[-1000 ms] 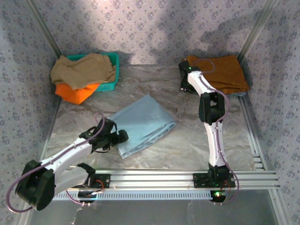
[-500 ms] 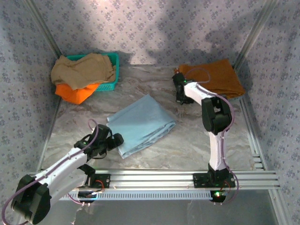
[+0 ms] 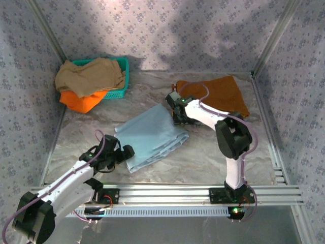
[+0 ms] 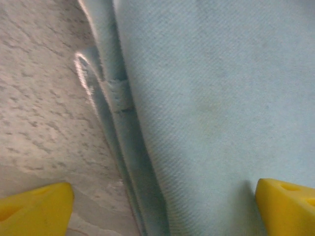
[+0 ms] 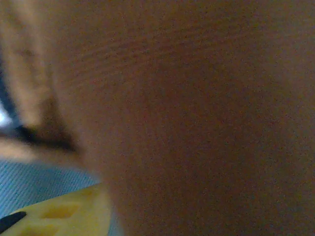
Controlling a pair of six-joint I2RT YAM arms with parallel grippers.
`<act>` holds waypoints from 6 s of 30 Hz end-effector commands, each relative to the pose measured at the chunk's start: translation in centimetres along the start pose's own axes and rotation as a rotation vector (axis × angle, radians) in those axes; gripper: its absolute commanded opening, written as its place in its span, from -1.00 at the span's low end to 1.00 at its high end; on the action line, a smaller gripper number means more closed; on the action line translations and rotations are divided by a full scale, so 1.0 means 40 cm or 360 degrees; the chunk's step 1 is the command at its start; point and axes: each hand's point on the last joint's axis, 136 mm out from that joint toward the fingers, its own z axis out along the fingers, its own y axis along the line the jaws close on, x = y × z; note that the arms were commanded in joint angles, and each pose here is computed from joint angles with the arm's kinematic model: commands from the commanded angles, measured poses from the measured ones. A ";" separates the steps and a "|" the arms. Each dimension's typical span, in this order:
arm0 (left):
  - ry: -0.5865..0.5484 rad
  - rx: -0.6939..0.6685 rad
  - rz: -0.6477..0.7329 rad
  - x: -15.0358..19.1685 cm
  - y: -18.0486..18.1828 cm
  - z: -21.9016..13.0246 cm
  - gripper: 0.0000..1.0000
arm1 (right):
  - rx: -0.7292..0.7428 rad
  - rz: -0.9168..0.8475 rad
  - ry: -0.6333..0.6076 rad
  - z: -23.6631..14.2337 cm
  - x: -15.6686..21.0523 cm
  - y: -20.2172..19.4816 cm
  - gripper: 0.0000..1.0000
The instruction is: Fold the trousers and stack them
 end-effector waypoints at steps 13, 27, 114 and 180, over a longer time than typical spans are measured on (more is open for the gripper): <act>-0.0052 -0.0377 -0.0136 -0.063 0.128 0.043 -0.51 | -0.0237 -0.0009 -0.0026 -0.173 0.014 -0.055 0.16; -0.0169 -0.0504 -0.0311 -0.228 0.142 -0.040 0.10 | -0.0633 -0.0044 0.0042 -0.198 0.049 0.001 0.28; -0.0582 0.0475 0.0546 -0.540 -0.755 -0.219 -1.00 | -0.0721 0.0469 -0.0523 -0.388 -0.309 -0.365 -1.00; -0.0248 0.0358 0.0767 -0.469 -0.976 0.408 -0.20 | -0.0233 0.1081 0.0059 0.121 -0.028 -0.581 -1.00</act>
